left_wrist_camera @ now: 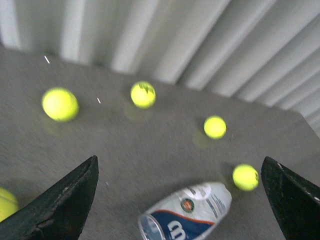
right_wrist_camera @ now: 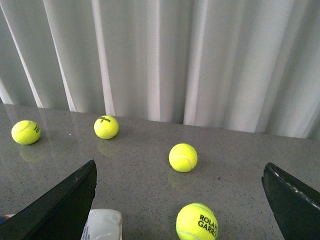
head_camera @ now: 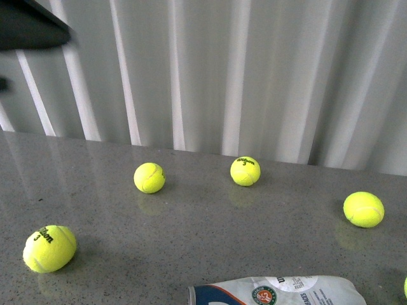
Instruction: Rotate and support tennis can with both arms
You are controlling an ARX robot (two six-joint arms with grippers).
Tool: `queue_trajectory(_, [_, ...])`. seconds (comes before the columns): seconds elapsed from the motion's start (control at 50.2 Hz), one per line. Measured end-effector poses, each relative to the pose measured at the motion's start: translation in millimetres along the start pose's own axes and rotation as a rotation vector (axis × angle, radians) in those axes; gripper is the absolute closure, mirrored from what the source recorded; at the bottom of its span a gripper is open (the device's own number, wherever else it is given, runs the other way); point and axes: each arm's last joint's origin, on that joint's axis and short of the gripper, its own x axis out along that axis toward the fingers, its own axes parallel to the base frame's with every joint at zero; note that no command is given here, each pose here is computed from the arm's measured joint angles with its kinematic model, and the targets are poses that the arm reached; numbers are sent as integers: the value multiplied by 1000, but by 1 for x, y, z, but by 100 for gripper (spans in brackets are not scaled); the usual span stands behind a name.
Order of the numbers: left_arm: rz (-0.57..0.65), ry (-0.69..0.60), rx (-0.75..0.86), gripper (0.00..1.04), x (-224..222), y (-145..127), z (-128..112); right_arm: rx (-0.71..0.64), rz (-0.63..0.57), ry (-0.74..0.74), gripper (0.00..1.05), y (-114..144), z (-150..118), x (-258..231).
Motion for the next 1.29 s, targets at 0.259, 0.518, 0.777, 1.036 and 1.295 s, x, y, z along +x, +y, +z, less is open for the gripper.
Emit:
queue_trajectory(0.259, [-91,423,-250,7,100,4,-89,0,0,0,7,0,0,0])
queue_trajectory(0.518, [-109,519,-314,7,111,-3,-143,0,0,0,7,0,0,0])
queue_trajectory(0.777, [-64,524,-334,7,121,5,-170,0,0,0,7,0,0,0])
queue_trajectory(1.036, [-71,540,-370,7,126,-3,-181,0,0,0,7,0,0,0])
queue_trajectory(1.295, [-90,517,-447,7,129,-9,-183,0,0,0,7,0,0,0])
